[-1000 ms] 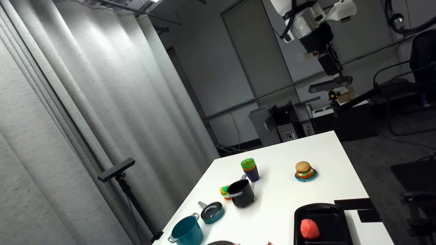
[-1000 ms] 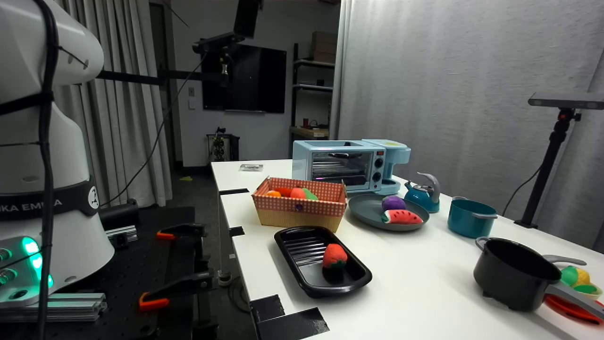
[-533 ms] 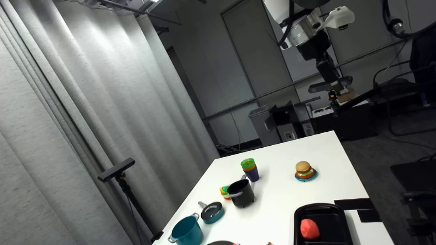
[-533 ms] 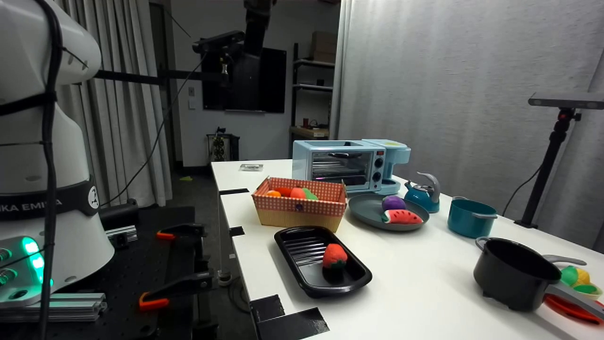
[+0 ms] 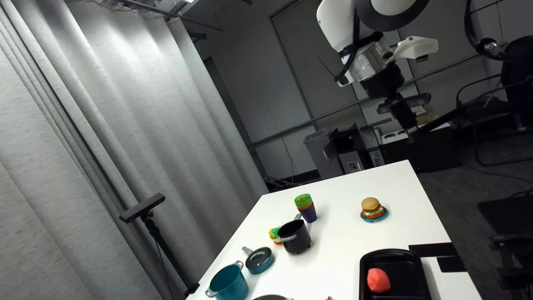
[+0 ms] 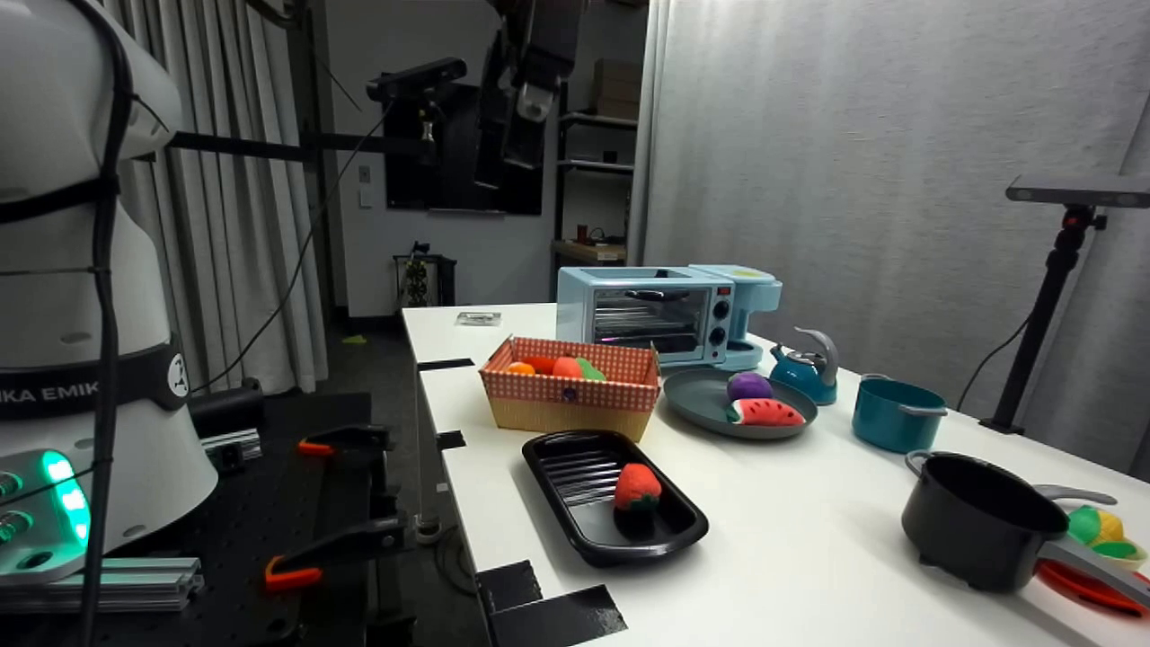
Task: Put the plush toy on the tray in the box
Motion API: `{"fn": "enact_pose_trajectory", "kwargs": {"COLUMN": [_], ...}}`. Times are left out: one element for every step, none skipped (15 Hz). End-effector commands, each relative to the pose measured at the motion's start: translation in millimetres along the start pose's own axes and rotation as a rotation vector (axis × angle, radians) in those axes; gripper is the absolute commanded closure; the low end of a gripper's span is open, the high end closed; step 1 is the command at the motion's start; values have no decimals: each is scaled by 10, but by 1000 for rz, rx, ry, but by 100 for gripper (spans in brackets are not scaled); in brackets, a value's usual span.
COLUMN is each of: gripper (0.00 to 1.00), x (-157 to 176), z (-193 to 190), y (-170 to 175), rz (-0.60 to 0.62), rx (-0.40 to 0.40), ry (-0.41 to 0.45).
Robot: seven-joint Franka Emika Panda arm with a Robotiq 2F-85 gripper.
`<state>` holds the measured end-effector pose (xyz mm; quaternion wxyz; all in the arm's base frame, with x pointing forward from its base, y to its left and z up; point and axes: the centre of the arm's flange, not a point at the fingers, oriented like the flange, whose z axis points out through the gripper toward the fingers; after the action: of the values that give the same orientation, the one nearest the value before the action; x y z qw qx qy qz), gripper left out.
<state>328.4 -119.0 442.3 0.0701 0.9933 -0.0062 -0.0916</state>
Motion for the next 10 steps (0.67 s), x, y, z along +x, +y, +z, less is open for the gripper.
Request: {"fn": "enact_pose_trajectory", "kwargs": {"gripper": [0, 0, 0, 0, 0, 0, 0, 0, 0, 0], "x": [113, 145, 175, 205, 235, 273, 304, 341, 373, 404], "z": [142, 179, 212, 249, 287, 325, 354, 384, 404, 424], "y": [-271, -350, -419, -488, -553, -623, -678, -732, -776, -817], "rz": [-93, -114, -134, -155, -175, -193, -209, -220, -231, -237], "rx": [65, 80, 88, 97, 105, 107, 111, 109, 109, 106], "ry": [29, 36, 44, 54, 67, 84, 104, 129, 142, 157]}}
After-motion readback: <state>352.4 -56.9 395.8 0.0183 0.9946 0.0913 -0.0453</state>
